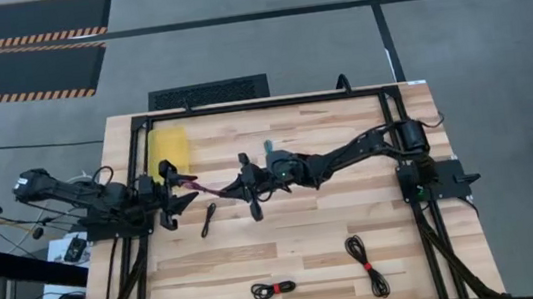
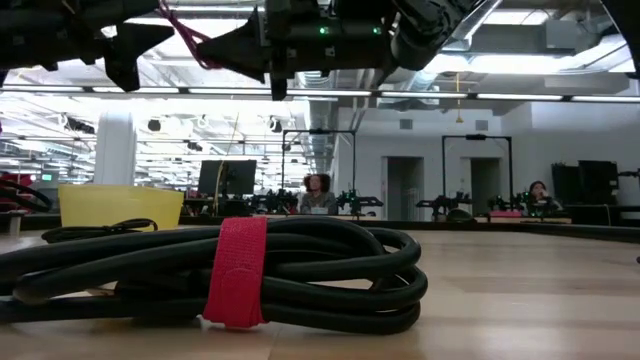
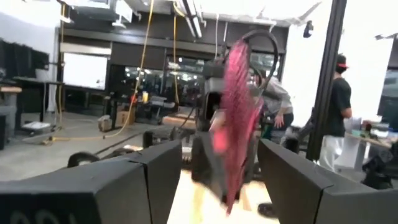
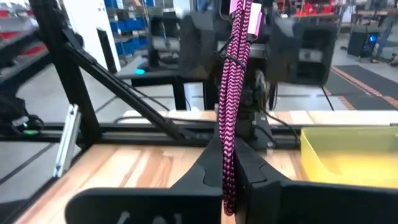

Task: Pick and place USB-C Cables
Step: Put the pink USB cable into the yellow bin

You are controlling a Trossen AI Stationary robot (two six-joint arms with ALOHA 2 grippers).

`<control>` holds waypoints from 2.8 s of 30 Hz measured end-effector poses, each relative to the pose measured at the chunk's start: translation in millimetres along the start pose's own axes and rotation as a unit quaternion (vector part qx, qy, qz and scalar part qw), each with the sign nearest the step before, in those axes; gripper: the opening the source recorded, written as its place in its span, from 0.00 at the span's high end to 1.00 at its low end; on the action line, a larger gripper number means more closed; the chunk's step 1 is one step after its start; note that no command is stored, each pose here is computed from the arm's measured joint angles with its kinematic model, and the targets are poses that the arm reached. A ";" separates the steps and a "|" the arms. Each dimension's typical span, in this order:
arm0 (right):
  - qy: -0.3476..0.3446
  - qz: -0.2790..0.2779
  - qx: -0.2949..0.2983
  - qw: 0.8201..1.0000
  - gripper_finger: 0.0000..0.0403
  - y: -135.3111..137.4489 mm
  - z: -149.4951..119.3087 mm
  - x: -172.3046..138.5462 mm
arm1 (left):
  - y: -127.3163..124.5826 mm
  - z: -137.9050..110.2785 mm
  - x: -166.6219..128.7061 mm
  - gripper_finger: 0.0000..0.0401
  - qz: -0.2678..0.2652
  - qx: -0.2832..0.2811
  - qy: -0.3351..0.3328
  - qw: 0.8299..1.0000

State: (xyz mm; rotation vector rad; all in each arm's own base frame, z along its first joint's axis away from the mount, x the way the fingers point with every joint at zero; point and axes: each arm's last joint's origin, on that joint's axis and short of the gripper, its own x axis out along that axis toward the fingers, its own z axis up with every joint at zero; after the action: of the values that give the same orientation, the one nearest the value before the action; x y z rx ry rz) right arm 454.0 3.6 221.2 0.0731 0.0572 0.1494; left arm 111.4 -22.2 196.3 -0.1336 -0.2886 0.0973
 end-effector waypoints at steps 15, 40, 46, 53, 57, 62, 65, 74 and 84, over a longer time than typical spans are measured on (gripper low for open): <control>0.023 -0.004 -0.002 1.000 0.92 -0.2 -4.5 -0.1 | -1.1 -1.9 3.8 0.97 0.007 0.002 0.002 1.000; 0.185 -0.211 -0.035 0.959 0.52 17.9 33.6 -91.9 | 27.7 68.2 33.0 1.00 0.451 0.025 0.203 0.869; 0.167 -0.208 -0.006 0.964 0.55 20.9 3.4 -107.8 | 47.2 79.9 45.8 1.00 0.514 -0.011 0.304 0.802; 0.171 -0.213 0.000 0.962 0.55 17.2 -5.2 -111.6 | 86.8 89.5 65.6 1.00 0.555 -0.040 0.410 0.723; 0.174 -0.210 -0.003 0.962 0.55 18.7 -5.6 -111.5 | 117.1 88.2 71.1 1.00 0.552 -0.070 0.461 0.691; 0.182 -0.210 -0.004 0.961 0.56 18.4 -7.0 -112.1 | 153.4 76.6 64.8 1.00 0.533 -0.137 0.520 0.653; 0.183 -0.210 -0.006 0.960 0.56 18.3 -7.1 -112.1 | 171.9 64.5 56.3 0.99 0.519 -0.197 0.561 0.614; 0.184 -0.210 -0.007 0.960 0.56 18.1 -7.2 -112.2 | 205.8 29.9 42.7 0.98 0.543 -0.231 0.635 0.498; 0.195 -0.199 -0.005 0.960 0.56 18.6 -9.2 -112.8 | 221.7 4.6 44.8 0.98 0.539 -0.207 0.669 0.467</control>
State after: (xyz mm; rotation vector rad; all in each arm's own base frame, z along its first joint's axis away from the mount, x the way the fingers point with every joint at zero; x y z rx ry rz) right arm 339.4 5.5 219.3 0.0197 0.4624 -0.2419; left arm 135.9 202.2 180.9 -0.8295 1.4862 1.1533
